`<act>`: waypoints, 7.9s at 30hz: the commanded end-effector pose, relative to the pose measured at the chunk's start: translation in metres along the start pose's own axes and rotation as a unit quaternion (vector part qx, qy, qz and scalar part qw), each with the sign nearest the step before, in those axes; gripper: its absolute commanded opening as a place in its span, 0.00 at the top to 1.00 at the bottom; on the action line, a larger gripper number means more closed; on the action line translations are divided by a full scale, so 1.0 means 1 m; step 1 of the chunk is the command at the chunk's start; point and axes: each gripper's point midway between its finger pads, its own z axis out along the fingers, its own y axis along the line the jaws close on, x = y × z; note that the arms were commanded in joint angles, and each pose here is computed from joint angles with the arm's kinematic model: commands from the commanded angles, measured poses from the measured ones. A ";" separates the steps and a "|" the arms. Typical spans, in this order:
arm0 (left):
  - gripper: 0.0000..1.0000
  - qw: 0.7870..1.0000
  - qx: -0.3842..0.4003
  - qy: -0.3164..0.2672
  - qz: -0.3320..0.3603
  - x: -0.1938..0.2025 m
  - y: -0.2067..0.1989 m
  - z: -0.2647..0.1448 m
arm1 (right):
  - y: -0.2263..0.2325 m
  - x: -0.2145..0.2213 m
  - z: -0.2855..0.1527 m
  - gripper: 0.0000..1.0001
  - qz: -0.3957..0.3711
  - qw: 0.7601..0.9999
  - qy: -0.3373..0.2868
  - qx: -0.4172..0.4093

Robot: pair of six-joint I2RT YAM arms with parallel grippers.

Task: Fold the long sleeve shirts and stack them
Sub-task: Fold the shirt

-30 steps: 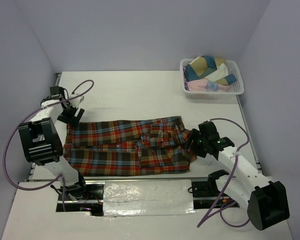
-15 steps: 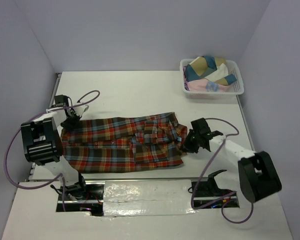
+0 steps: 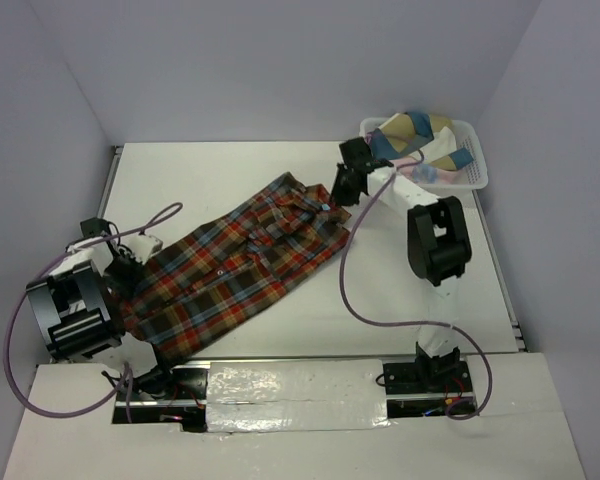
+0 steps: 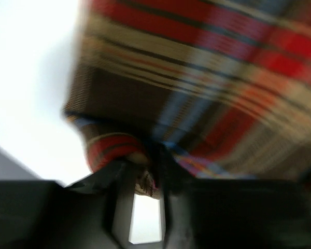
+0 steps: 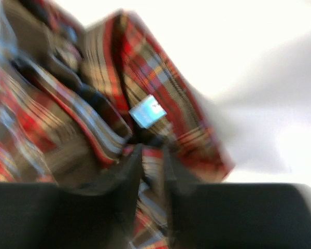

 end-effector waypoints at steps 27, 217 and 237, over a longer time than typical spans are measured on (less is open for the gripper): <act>0.37 0.986 0.158 -0.020 0.047 -0.035 -0.013 -0.032 | 0.003 0.084 -0.003 0.39 0.064 0.997 0.047 -0.002; 0.66 0.931 0.113 -0.312 0.148 -0.337 -0.110 -0.019 | 0.066 -0.027 -0.007 0.55 -0.098 0.981 0.051 -0.158; 0.08 0.956 0.010 -0.294 -0.010 -0.365 -0.051 -0.040 | 0.071 0.058 -0.086 0.66 -0.208 0.957 -0.019 -0.202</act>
